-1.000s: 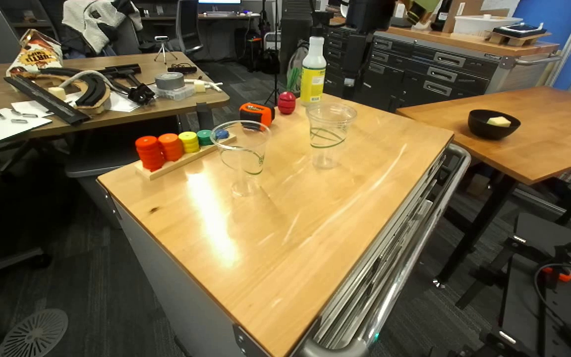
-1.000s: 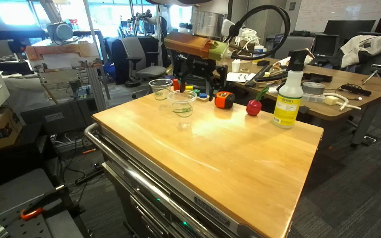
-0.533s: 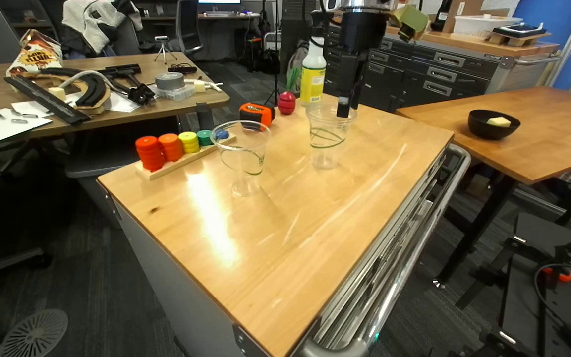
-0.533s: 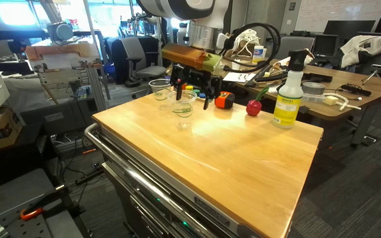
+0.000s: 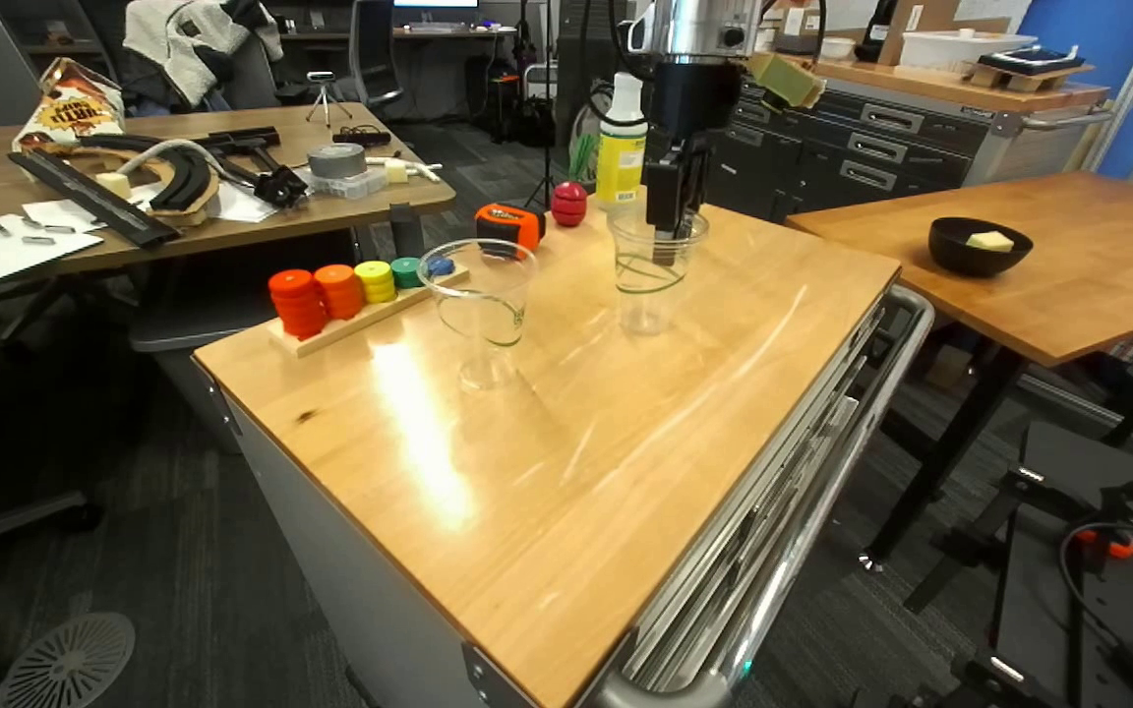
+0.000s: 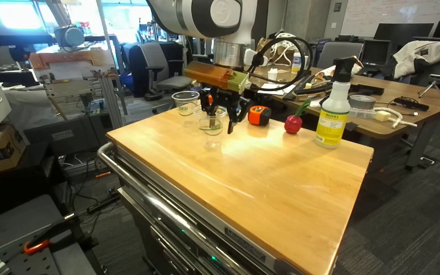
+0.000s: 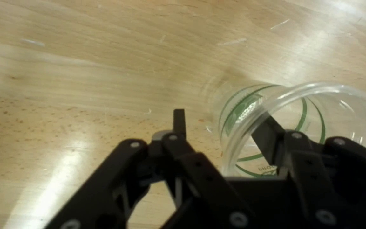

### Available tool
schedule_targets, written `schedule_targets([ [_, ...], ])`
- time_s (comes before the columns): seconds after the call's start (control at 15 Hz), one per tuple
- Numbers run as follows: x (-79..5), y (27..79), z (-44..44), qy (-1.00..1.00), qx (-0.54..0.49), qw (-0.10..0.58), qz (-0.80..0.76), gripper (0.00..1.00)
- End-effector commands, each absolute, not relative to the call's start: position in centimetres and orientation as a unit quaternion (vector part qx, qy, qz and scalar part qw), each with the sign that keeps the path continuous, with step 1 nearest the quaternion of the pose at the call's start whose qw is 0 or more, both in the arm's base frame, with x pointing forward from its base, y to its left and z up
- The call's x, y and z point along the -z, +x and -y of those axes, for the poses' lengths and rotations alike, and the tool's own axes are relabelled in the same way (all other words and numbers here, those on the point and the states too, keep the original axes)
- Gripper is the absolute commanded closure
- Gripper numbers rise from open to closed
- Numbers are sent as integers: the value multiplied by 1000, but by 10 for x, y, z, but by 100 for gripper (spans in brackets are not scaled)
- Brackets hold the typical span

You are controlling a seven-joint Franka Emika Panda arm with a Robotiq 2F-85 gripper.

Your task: Stack all three clear cups together

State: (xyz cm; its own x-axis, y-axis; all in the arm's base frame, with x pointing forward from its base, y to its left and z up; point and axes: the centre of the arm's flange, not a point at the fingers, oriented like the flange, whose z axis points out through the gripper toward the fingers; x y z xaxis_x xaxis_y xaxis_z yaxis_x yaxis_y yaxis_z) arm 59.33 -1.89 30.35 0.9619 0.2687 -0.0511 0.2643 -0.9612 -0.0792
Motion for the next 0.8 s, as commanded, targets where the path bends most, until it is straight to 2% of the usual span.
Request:
schedule_targets([
  [0.0,-319,592,20,-993,-26,9,119,74],
  [0.2,-322,592,20,-995,-28,3,96,96],
  [0.27,-322,593,20,-996,-27,6,89,100],
  [0.73,-358,602,16,-998,-27,27,47,99],
])
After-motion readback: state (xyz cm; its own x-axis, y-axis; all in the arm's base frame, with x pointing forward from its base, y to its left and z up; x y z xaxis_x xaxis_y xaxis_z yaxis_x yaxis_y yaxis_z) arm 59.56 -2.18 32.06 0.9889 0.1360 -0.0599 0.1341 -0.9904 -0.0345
